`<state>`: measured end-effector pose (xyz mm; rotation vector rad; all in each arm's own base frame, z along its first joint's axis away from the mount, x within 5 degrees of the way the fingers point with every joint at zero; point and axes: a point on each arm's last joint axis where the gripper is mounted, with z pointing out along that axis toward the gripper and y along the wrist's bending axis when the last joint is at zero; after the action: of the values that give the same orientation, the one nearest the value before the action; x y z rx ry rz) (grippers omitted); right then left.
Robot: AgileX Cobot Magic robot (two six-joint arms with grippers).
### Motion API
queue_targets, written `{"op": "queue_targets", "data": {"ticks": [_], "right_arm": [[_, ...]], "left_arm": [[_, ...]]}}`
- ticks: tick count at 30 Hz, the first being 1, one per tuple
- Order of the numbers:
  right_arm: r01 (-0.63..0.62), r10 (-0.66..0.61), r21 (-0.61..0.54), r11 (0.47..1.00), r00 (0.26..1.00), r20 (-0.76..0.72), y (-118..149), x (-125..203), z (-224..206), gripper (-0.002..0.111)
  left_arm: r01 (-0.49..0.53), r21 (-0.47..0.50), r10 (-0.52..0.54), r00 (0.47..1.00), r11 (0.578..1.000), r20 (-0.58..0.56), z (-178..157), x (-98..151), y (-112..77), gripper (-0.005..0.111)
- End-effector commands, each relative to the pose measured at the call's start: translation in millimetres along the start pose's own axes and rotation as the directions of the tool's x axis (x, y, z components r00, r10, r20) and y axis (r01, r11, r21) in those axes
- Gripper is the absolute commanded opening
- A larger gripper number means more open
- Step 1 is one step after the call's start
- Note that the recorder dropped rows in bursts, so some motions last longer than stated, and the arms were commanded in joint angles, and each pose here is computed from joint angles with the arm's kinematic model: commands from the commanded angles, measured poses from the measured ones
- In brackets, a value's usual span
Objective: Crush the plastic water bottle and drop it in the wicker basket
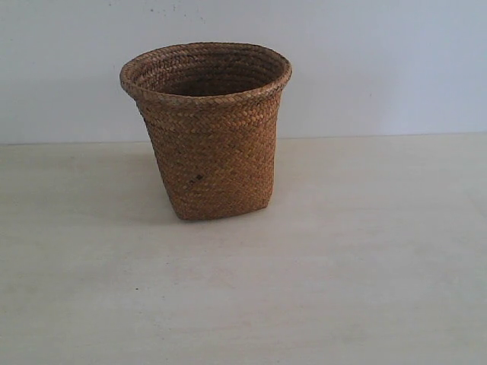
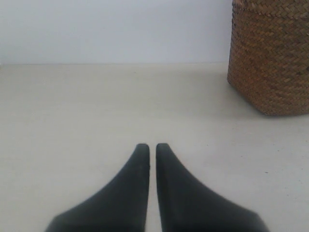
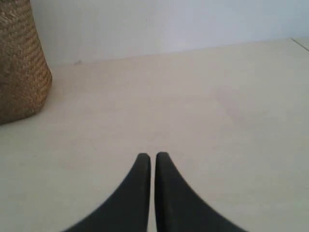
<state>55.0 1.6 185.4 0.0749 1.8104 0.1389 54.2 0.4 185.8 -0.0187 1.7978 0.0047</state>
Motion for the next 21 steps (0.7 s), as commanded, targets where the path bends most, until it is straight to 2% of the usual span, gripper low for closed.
{"op": "queue_targets", "data": {"ticks": [1,9,15,21], "right_arm": [[0.032,-0.031,0.025,0.999,0.998,-0.052,-2.5,5.9,0.0,0.0],[0.027,-0.026,0.027,0.999,0.998,-0.051,-2.6,5.8,0.0,0.0],[0.046,-0.043,0.086,0.995,0.998,-0.041,-6.3,4.9,-0.3,0.0],[0.065,-0.062,0.096,0.993,0.997,-0.038,-7.1,4.4,-0.3,0.0]], "left_arm": [[0.01,-0.004,-0.01,1.0,1.0,0.011,0.1,0.1,0.3,0.004],[0.01,-0.004,-0.01,1.0,1.0,0.011,0.1,0.1,0.3,0.004],[0.01,-0.004,-0.01,1.0,1.0,0.011,0.1,0.1,0.3,0.004],[0.01,-0.004,-0.01,1.0,1.0,0.011,0.1,0.1,0.3,0.004]]}}
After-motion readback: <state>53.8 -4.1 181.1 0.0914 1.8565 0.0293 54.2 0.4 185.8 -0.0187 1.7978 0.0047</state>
